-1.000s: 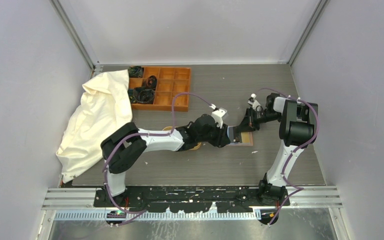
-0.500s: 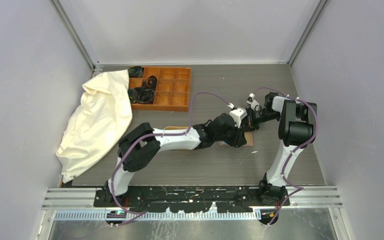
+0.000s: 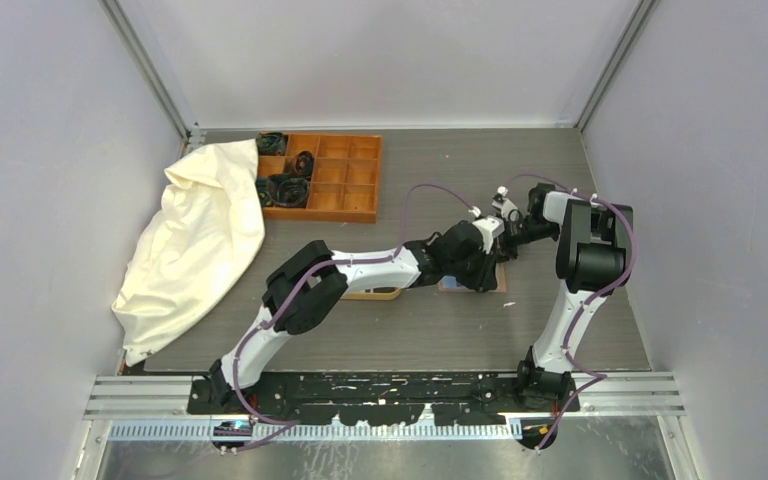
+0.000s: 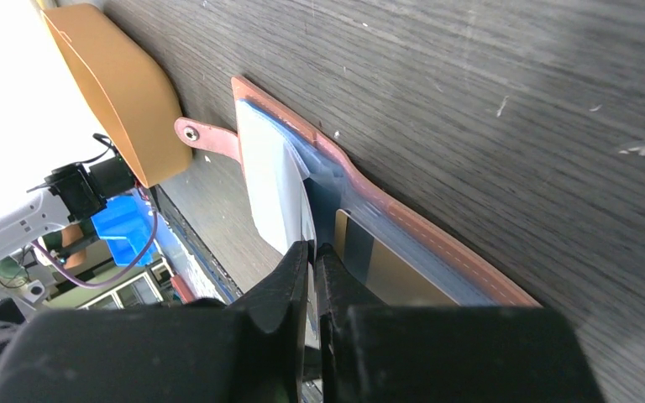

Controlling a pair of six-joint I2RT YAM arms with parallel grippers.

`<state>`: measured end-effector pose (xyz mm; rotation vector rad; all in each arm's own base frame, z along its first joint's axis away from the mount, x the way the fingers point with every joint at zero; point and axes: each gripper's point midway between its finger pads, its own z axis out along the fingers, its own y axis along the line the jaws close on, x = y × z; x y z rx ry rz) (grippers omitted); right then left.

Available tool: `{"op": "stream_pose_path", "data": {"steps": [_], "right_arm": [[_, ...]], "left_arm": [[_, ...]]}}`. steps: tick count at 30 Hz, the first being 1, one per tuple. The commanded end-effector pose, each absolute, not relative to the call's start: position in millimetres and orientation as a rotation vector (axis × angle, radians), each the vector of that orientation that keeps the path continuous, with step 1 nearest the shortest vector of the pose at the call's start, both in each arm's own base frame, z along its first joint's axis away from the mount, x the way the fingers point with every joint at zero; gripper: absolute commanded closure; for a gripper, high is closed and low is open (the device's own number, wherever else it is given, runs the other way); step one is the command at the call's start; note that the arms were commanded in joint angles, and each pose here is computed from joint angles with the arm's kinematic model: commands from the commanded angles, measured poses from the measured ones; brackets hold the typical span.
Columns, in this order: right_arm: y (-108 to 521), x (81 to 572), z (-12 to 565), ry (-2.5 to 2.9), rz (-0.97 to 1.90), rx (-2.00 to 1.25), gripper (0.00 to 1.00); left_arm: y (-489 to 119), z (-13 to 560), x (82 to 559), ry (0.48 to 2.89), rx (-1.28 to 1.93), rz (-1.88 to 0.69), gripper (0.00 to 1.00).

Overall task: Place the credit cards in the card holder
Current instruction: Insert the credit card into the card holder.

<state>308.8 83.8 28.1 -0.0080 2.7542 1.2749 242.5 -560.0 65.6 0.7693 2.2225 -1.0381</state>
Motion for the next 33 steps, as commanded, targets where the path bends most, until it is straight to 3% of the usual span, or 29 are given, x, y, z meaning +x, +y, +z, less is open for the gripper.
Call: {"op": "stream_pose_path", "data": {"steps": [1, 10, 21, 33], "right_arm": [[82.4, 313.9, 35.4, 2.753, 1.217, -0.062, 0.88], [84.8, 312.4, 36.0, 2.758, 1.216, -0.084, 0.84], [86.1, 313.7, 49.9, 2.718, 1.217, -0.126, 0.69], [90.6, 312.7, 54.5, 2.705, 1.226, -0.146, 0.67]], "left_arm": [[-560.4, 84.6, 267.1, 2.188, 0.725, -1.047, 0.67], [-540.8, 62.0, 287.3, 2.27, 0.624, -0.906, 0.66], [-524.8, 60.3, 296.9, 2.284, 0.607, -0.844, 0.66], [-548.3, 120.4, 263.3, 2.095, 0.72, -1.208, 0.73]]}}
